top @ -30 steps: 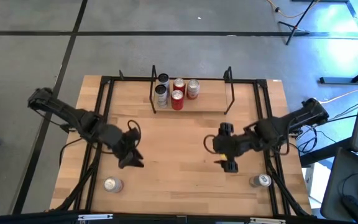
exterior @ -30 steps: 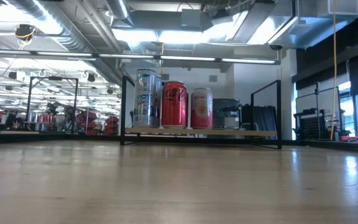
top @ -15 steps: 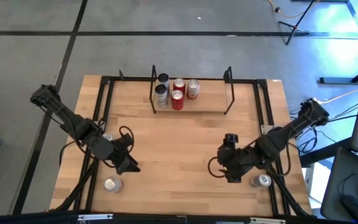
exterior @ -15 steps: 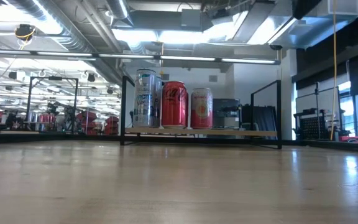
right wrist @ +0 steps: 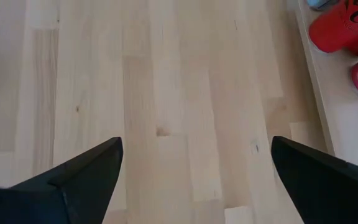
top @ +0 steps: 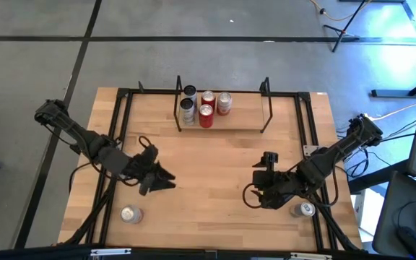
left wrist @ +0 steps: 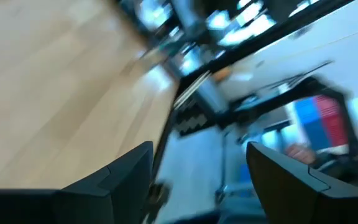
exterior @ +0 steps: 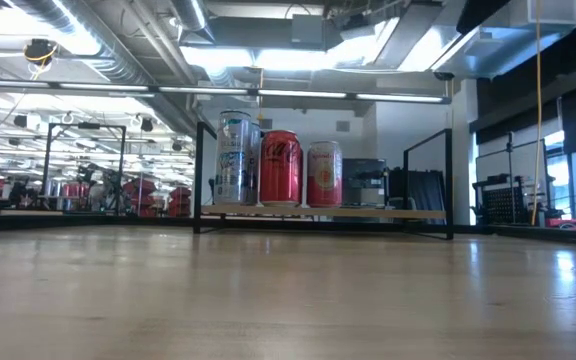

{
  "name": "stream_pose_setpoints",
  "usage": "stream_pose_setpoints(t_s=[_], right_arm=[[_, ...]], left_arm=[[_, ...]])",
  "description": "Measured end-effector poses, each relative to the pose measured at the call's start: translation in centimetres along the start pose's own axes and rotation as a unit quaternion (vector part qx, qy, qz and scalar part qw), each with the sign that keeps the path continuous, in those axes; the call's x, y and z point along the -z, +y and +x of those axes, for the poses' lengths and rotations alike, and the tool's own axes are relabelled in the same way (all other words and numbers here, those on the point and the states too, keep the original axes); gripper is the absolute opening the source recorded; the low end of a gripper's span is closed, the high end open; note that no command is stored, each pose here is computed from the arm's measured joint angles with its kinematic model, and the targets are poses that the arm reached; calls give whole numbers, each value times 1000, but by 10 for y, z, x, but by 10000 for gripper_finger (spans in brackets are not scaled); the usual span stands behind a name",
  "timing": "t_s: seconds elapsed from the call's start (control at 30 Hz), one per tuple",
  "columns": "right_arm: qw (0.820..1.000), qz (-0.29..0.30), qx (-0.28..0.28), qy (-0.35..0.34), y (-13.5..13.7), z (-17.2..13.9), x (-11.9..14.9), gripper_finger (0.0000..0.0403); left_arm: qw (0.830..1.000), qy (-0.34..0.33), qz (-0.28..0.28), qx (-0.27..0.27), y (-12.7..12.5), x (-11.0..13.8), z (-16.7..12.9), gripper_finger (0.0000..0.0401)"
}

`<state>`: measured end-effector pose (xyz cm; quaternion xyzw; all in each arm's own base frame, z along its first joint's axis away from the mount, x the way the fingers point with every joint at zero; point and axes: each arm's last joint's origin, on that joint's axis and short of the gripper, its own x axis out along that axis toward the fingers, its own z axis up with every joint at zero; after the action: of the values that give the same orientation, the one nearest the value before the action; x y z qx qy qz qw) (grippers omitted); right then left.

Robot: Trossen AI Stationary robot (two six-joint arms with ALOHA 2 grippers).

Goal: Place canned beverage on shelf
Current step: Put the pink soda can on the shelf

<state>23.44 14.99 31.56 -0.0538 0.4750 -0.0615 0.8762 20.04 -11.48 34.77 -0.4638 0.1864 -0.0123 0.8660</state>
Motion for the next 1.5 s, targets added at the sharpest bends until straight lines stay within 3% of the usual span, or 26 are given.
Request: stream_pose_setpoints(t_s=[0.1, 0.33, 0.57, 0.7, 0.87, 1.03, 1.2, 1.3, 1.5], right_arm=[[1000, 7, 1, 0, 0, 0, 0, 394], [1000, 9, -2, 2, 0, 0, 0, 395], [1000, 10, -2, 2, 0, 0, 0, 395], [1000, 11, -3, 1, 0, 0, 0, 395], [1000, 13, -5, -3, 1, 0, -1, 394], [1000, 5, -1, -6, 1, 0, -1, 395], [1000, -3, -1, -7, 1, 0, -1, 395], [1000, -3, -1, -7, 1, 0, -1, 395], [1000, -3, 4, -11, 0, 0, -2, 395]], left_arm=[[1000, 2, 12, 8, -6, -5, 6, 253], [994, 93, 37, -50, -35, -9, 27, 253], [948, 228, 8, -222, -52, 13, 25, 253], [921, 274, -27, -274, -51, 41, 24, 253], [902, 294, -53, -312, -48, 75, 16, 253], [902, 273, -55, -328, -47, 95, 5, 253], [893, 271, -70, -352, -46, 99, -1, 253], [879, 272, -81, -384, -41, 97, -4, 258], [851, 279, -97, -434, -35, 96, -11, 316]])
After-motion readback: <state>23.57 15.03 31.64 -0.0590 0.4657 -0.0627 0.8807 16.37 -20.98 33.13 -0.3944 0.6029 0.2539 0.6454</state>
